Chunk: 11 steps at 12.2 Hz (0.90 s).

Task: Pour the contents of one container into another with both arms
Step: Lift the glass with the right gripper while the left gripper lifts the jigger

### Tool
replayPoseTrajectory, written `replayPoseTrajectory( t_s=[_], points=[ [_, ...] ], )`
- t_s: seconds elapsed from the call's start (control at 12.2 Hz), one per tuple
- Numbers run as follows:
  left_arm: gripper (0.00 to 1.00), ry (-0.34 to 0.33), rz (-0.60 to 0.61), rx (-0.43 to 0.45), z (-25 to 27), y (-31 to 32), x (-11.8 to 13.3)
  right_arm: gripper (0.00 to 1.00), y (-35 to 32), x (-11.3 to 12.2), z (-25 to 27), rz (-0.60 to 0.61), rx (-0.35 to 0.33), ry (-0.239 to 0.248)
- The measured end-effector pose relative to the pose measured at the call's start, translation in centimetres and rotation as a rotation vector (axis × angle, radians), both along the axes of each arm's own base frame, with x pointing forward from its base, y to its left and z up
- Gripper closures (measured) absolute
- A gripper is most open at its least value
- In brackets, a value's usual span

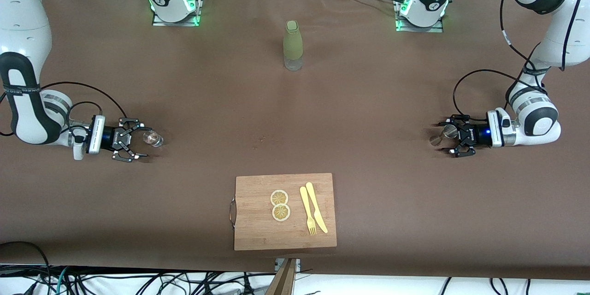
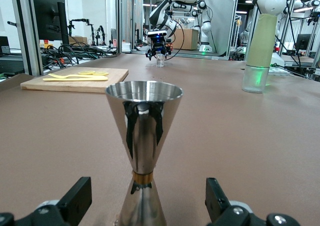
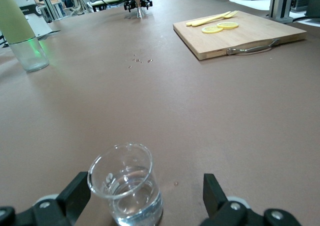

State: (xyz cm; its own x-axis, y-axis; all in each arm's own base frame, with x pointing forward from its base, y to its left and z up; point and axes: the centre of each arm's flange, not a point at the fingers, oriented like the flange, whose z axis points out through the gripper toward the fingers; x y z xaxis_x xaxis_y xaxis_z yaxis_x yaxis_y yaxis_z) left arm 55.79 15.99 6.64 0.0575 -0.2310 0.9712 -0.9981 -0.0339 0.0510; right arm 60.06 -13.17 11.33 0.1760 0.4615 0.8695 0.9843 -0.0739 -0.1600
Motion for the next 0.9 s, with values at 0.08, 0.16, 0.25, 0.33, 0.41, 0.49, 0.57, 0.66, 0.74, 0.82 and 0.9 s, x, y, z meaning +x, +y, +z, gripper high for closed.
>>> replayPoseTrajectory(
  t_s=[0.08,0.16,0.25,0.33,0.41,0.49,0.57,0.66,0.74,0.82,0.9],
  points=[
    [0.0,0.0,0.0,-0.005,-0.1,-0.3,0.1,0.0,0.1,0.0,-0.1,0.002,0.001,0.0],
    [0.0,0.0,0.001,-0.012,-0.2,-0.7,0.1,0.0,0.2,-0.1,-0.3,0.005,0.001,-0.001],
    [0.0,0.001,0.003,-0.02,-0.3,-1.2,0.2,0.0,0.2,-0.2,-0.5,0.009,0.003,-0.004],
    [0.0,-0.001,0.002,-0.025,-0.3,-1.7,0.4,0.0,0.2,-0.3,-0.9,0.012,0.004,-0.004],
    [0.0,-0.005,-0.001,-0.028,-0.3,-2.1,0.5,0.0,0.3,-0.4,-1.2,0.015,0.006,-0.002],
    [0.01,-0.01,-0.003,-0.029,-0.3,-2.4,0.6,0.01,0.5,-0.4,-1.4,0.018,0.007,0.0],
    [0.01,-0.012,-0.005,-0.03,-0.3,-2.5,0.6,0.01,0.7,-0.4,-1.5,0.022,0.008,0.0],
    [0.02,-0.014,-0.005,-0.031,-0.3,-2.6,0.6,0.03,0.9,-0.3,-1.5,0.025,0.007,-0.001],
    [0.04,-0.016,-0.005,-0.032,-0.3,-2.6,0.6,0.07,1.1,-0.3,-1.4,0.028,0.007,-0.002],
    [0.05,-0.018,-0.006,-0.032,-0.4,-2.7,0.6,0.11,1.1,-0.2,-1.4,0.03,0.007,-0.003],
    [0.14,-0.022,-0.005,-0.034,-0.4,-2.8,0.6,0.12,1.2,-0.2,-1.4,0.034,0.007,-0.011]
  ],
)
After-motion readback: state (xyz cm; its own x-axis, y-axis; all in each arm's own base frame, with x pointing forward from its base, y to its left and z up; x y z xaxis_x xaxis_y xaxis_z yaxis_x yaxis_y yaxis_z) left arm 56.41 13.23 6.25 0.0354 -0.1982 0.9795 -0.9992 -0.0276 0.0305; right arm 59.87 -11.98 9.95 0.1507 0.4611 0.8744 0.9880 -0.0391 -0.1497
